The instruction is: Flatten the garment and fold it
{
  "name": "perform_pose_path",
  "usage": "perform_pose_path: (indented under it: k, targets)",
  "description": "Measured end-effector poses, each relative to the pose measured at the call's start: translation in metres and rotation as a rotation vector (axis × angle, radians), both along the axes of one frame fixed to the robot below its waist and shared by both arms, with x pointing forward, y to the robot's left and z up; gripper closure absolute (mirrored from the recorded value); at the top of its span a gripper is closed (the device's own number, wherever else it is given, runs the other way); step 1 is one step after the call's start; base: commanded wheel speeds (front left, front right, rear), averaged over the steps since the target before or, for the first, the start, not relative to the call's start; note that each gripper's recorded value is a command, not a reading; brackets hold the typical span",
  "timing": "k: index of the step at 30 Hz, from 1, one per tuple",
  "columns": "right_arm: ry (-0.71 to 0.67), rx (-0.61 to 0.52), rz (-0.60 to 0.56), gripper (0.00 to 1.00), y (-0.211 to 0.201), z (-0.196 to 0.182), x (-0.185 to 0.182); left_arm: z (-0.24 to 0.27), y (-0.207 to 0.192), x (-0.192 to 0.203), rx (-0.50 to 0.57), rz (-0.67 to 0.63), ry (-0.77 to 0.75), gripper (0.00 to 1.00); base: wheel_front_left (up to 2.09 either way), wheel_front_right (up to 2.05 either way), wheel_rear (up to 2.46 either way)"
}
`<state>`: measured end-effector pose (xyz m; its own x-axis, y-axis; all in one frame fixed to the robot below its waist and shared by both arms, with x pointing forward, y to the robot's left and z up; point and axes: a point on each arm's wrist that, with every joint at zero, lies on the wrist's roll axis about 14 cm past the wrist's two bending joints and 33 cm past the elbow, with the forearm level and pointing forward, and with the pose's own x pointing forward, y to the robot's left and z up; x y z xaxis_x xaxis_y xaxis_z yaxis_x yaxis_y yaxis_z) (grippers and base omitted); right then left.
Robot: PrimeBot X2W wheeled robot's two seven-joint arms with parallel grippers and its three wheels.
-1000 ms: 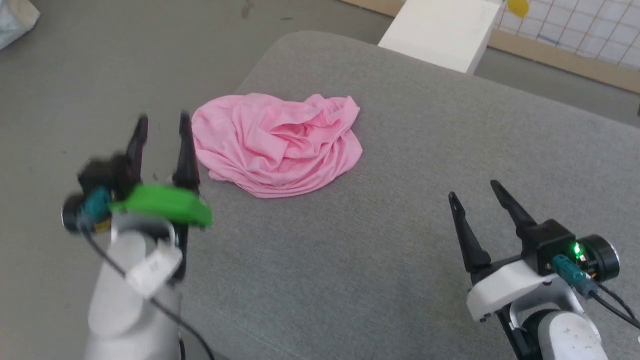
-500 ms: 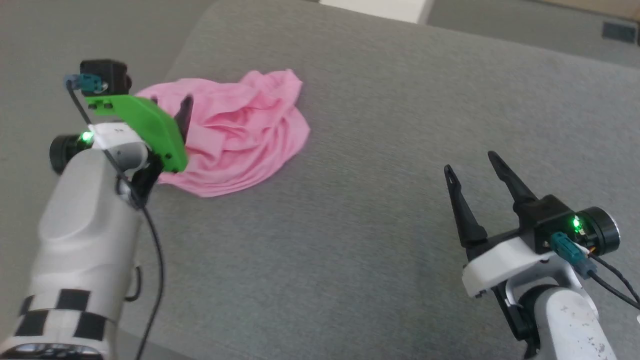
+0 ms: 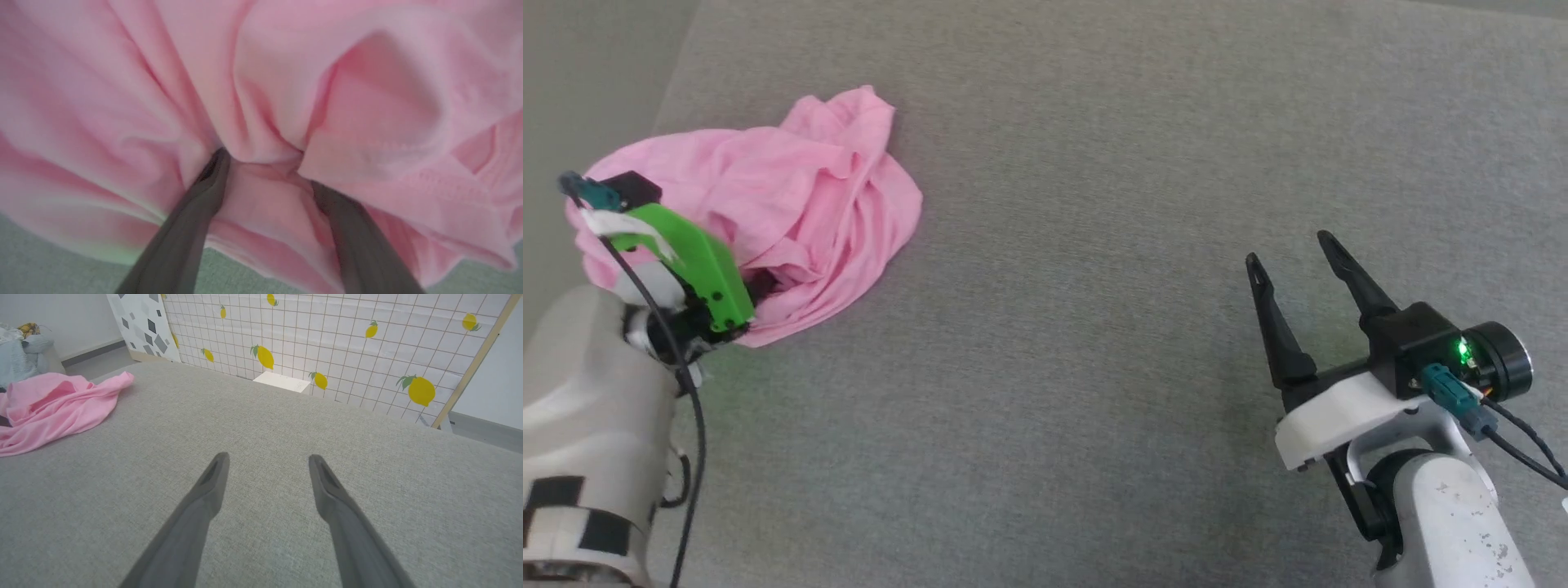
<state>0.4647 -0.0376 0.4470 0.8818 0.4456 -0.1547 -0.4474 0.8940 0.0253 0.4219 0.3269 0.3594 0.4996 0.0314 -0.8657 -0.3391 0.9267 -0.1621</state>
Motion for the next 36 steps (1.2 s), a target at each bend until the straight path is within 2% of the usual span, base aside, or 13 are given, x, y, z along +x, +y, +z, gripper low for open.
perform_pose_path:
  k: [1, 2, 3, 8, 14, 20, 26, 32, 36]
  targets:
    - [0.004, 0.000, -0.006, 0.00, -0.002, -0.002, 0.000, -0.002, -0.001, 0.000, -0.018, 0.003, 0.020, 0.00, 0.00, 0.00, 0.00]
    - [0.007, 0.001, -0.012, 0.00, -0.005, -0.003, 0.000, -0.002, -0.001, 0.000, -0.028, 0.005, 0.032, 0.46, 0.00, 0.00, 0.00]
    - [0.011, 0.000, -0.016, 0.00, -0.006, -0.004, 0.000, -0.002, -0.001, 0.001, -0.031, 0.000, 0.037, 1.00, 0.00, 0.00, 0.00]
    - [0.001, 0.007, -0.020, 0.00, -0.007, 0.001, -0.001, 0.005, -0.008, 0.006, -0.034, -0.025, 0.001, 1.00, 0.00, 0.00, 0.00]
    - [-0.031, 0.029, -0.025, 0.00, -0.008, 0.017, -0.006, 0.030, 0.002, 0.012, 0.083, -0.055, -0.154, 1.00, 0.00, 0.00, 0.00]
    - [-0.055, 0.055, -0.049, 0.00, -0.017, 0.034, -0.021, 0.119, 0.036, 0.040, 0.348, -0.064, -0.520, 1.00, 0.00, 0.00, 0.00]
    - [-0.099, 0.080, -0.060, 0.00, -0.022, 0.056, -0.037, 0.214, 0.037, 0.050, 0.524, -0.081, -0.847, 1.00, 0.00, 0.00, 0.00]
    - [-0.146, 0.094, -0.087, 0.00, -0.033, 0.075, -0.054, 0.283, 0.017, 0.046, 0.604, -0.123, -1.082, 1.00, 0.00, 0.00, 0.00]
    - [-0.165, 0.094, -0.129, 0.00, -0.048, 0.083, -0.064, 0.306, -0.016, 0.052, 0.583, -0.183, -1.180, 1.00, 0.00, 0.00, 0.00]
